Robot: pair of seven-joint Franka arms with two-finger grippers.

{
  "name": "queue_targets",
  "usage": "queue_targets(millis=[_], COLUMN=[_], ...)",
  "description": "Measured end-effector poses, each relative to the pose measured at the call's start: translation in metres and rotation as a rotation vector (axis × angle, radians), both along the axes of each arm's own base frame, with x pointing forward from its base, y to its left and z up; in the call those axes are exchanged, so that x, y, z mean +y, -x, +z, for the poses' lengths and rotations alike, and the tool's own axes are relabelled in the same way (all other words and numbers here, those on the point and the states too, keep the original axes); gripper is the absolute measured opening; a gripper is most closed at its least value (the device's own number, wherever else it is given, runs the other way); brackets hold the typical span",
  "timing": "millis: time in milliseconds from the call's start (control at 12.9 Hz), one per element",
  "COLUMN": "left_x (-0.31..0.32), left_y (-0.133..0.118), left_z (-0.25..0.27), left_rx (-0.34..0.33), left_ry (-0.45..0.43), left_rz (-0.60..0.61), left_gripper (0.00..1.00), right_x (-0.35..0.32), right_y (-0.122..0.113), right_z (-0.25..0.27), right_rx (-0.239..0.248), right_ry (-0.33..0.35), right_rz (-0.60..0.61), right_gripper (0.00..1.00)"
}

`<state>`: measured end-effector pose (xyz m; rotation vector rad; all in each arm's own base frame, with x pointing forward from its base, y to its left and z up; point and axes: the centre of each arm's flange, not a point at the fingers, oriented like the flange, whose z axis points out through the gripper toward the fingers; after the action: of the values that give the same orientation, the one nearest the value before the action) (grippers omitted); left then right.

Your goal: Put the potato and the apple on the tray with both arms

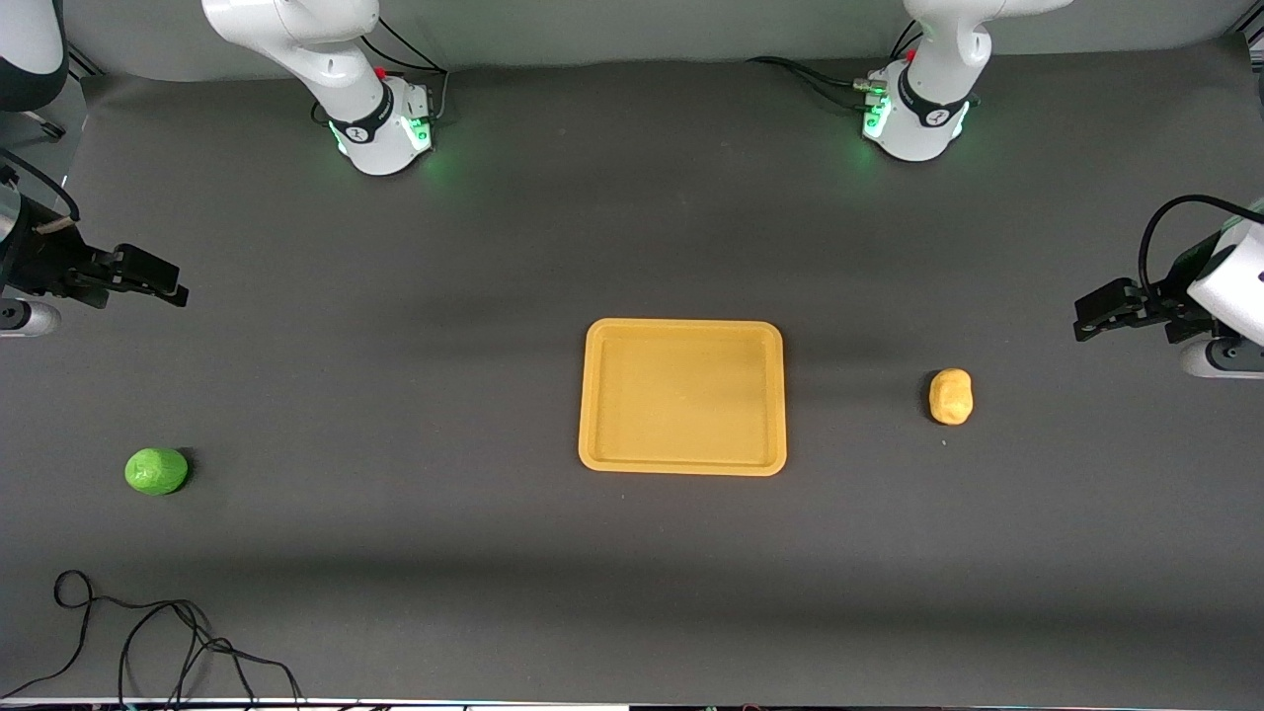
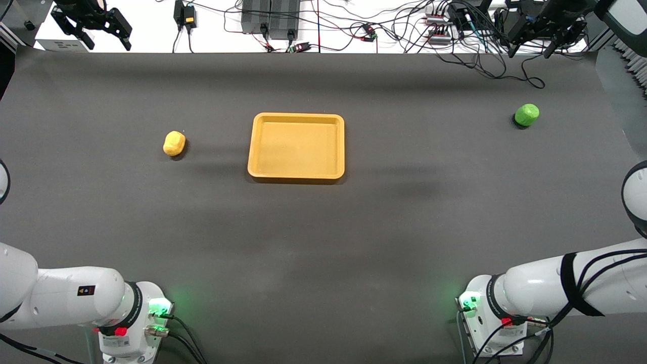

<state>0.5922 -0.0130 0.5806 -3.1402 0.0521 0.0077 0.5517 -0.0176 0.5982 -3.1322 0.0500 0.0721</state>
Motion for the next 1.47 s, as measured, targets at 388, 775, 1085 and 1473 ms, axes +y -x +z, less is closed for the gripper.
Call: queue_targets(millis=[388, 775, 1085, 1473], left_x=[-0.001, -0.013, -0.013, -0.011], left_y=[0.001, -0.004, 0.005, 0.011], left_z=[-0.007, -0.104, -0.252, -0.386], left_rx=[0.015, 0.098, 0.091, 0.152], left_ry=[0.001, 0.005, 0.019, 0.044], left_rz=[0.0, -0.067, -0.109, -0.134], left_gripper=[1.0, 1.0, 1.0, 0.9], right_x=[0.0, 0.001, 0.001, 0.002], right_y=[0.0, 0.0, 0.0, 0.0], right_z=[0.0, 0.0, -0.001, 0.0], right_rx=[0.0, 0.001, 0.002, 0.001], right_ry=[0.0, 0.0, 0.0, 0.0], right_rz=[0.0, 0.001, 0.002, 0.003], right_gripper=[1.0, 1.0, 1.0, 1.0])
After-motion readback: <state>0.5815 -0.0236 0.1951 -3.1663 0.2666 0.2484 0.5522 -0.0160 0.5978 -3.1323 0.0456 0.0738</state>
